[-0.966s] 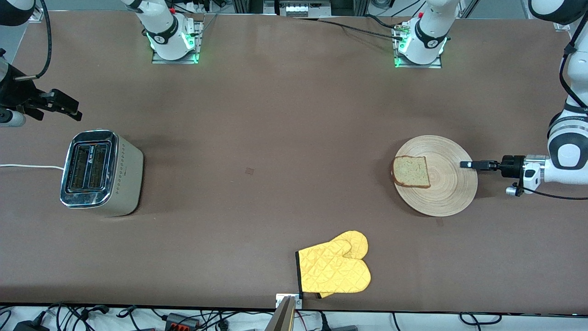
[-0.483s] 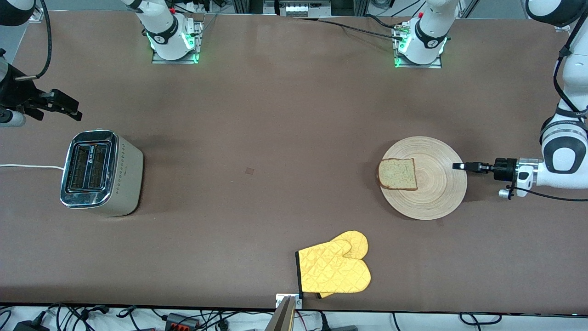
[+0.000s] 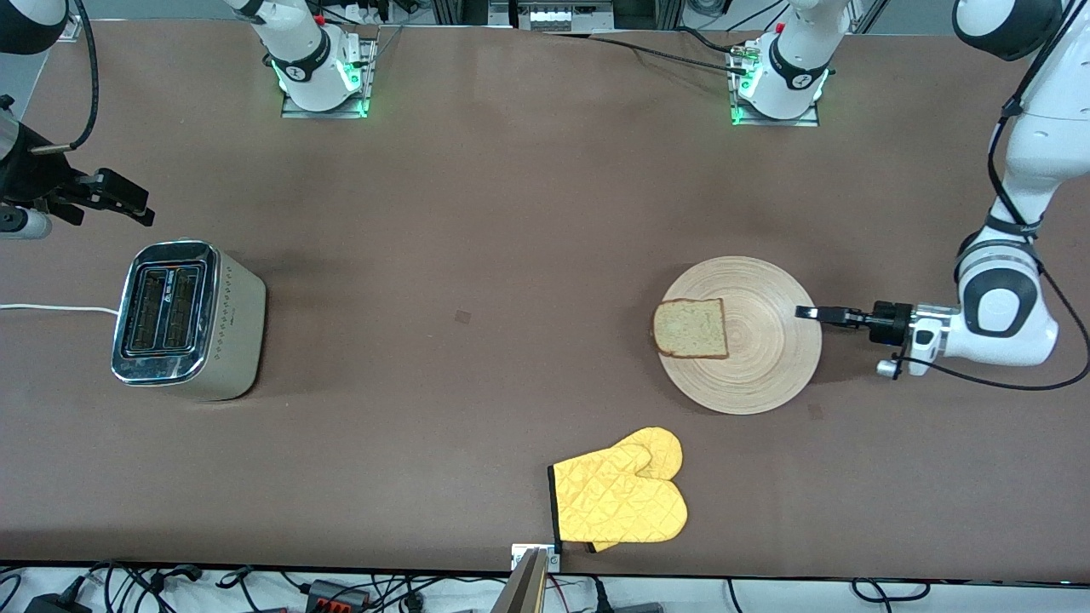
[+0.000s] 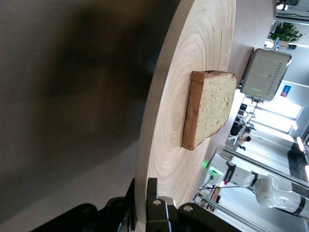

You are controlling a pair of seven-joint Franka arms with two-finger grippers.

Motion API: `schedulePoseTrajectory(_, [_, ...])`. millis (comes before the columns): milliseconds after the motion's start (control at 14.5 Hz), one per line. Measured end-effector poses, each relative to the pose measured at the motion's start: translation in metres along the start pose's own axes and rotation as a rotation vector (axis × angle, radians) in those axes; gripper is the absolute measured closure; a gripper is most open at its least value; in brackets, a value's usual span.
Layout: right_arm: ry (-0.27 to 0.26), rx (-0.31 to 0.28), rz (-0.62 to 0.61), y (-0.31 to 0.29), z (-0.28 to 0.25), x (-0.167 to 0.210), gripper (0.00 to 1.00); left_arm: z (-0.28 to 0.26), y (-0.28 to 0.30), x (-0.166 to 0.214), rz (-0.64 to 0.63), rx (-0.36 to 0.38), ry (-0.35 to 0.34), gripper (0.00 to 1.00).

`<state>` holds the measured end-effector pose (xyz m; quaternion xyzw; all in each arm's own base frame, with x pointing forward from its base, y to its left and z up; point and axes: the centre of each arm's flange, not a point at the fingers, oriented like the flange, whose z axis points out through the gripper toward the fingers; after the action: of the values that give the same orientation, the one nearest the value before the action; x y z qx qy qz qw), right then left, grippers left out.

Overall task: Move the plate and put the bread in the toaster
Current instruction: 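Slide the plate toward the toaster with the left gripper while the right gripper approaches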

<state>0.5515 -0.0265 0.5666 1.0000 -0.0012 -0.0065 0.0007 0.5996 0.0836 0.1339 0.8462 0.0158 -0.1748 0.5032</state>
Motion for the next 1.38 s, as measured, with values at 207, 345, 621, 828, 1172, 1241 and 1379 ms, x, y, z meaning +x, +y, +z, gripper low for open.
schedulePoseTrajectory(207, [-0.007, 0.0, 0.0, 0.0, 0.006, 0.006, 0.0, 0.062, 0.028, 0.021, 0.005, -0.096, -0.033, 0.9])
schedulePoseTrajectory(345, [-0.006, 0.008, 0.006, 0.002, 0.006, 0.007, 0.0, 0.107, 0.041, 0.03, 0.003, -0.139, -0.071, 0.9])
schedulePoseTrajectory(621, [-0.033, 0.018, 0.004, 0.0, 0.02, 0.012, 0.0, 0.18, 0.073, 0.043, -0.009, -0.233, -0.084, 0.9])
schedulePoseTrajectory(828, [-0.097, 0.024, -0.047, -0.031, 0.061, 0.028, 0.0, 0.237, 0.102, 0.05, -0.003, -0.264, -0.066, 0.91])
schedulePoseTrajectory(1172, [-0.145, 0.024, -0.172, -0.113, 0.123, 0.047, 0.0, 0.318, 0.136, 0.048, 0.0, -0.226, -0.05, 0.91])
schedulePoseTrajectory(1241, [-0.147, 0.026, -0.19, -0.126, 0.13, 0.049, 0.0, 0.331, 0.142, 0.047, -0.005, -0.231, -0.043, 0.91])
schedulePoseTrajectory(1379, [-0.146, 0.026, -0.194, -0.142, 0.147, 0.053, 0.0, 0.356, 0.154, 0.044, -0.009, -0.23, -0.028, 0.91])
